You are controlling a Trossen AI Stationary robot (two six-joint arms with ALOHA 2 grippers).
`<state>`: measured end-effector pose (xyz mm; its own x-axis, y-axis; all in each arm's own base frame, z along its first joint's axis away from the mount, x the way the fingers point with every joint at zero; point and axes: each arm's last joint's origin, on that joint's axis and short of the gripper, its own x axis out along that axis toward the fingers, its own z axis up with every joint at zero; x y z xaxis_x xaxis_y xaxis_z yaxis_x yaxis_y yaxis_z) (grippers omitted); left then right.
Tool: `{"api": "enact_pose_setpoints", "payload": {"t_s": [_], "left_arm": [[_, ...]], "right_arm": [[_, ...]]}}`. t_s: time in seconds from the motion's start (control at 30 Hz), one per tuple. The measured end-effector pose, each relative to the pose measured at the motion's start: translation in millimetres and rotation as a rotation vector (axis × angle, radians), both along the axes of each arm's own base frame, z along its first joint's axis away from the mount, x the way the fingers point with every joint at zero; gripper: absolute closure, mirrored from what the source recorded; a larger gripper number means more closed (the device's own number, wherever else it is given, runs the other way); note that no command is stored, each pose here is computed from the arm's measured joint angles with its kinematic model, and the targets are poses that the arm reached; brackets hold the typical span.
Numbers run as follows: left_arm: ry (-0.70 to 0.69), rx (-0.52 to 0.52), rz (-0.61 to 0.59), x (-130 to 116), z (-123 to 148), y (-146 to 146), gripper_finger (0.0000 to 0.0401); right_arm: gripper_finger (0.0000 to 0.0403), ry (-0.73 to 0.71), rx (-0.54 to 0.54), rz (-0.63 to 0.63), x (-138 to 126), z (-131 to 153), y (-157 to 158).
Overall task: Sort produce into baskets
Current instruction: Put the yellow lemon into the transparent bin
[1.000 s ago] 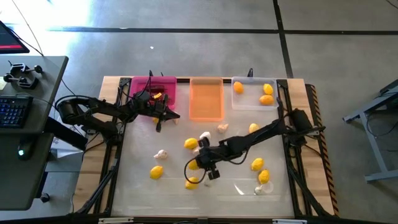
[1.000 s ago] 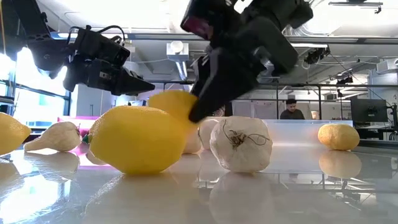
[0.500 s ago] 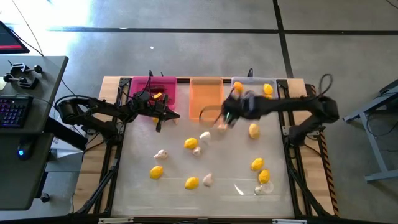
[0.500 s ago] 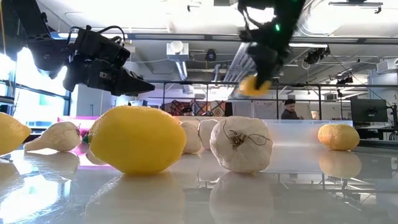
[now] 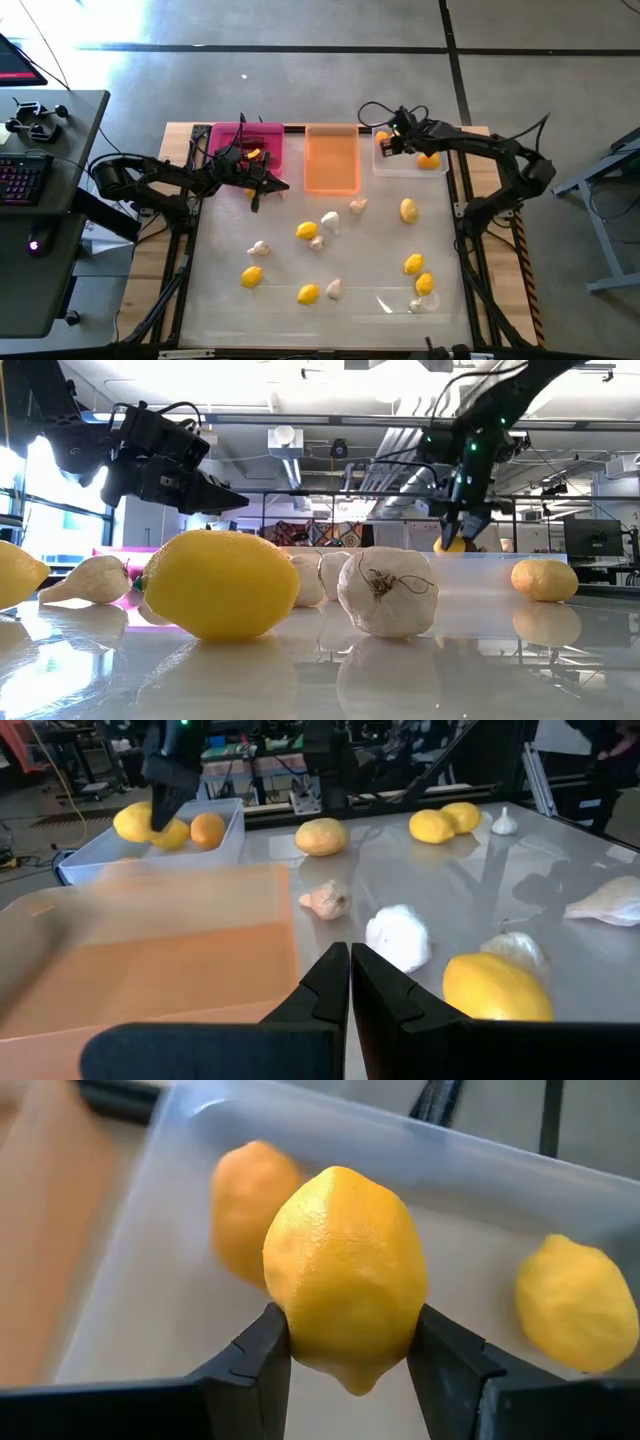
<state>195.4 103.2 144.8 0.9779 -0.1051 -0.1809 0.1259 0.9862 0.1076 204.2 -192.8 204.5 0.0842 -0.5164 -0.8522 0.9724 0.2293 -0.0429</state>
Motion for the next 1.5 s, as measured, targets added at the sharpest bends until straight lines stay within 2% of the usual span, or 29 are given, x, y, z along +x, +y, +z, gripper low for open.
{"api": "enact_pose_setpoints", "payload": {"t_s": [0.17, 0.57, 1.1, 1.23, 1.5], "left_arm": [[0.003, -0.023, 0.026, 0.1, 0.2, 0.7, 0.0398], [0.007, -0.02, 0.065, 0.1, 0.0, 1.8, 0.0398], [0.022, -0.035, 0.069, -0.2, -1.4, 1.7, 0.0398], [0.022, -0.035, 0.069, -0.2, -1.4, 1.7, 0.0398], [0.022, -0.035, 0.068, -0.2, -1.4, 1.7, 0.0398]], "right_arm": [[0.0253, -0.059, -0.021, -0.101, -13.0, -13.6, -10.3], [0.0253, -0.109, -0.049, -0.136, -13.8, -18.5, -16.3], [0.0252, -0.049, -0.004, -0.14, -2.7, -56.3, -28.0], [0.0232, -0.045, -0.003, -0.139, -1.8, -58.1, -28.4], [0.0145, -0.036, 0.014, -0.104, -1.6, -58.8, -27.6]]}}
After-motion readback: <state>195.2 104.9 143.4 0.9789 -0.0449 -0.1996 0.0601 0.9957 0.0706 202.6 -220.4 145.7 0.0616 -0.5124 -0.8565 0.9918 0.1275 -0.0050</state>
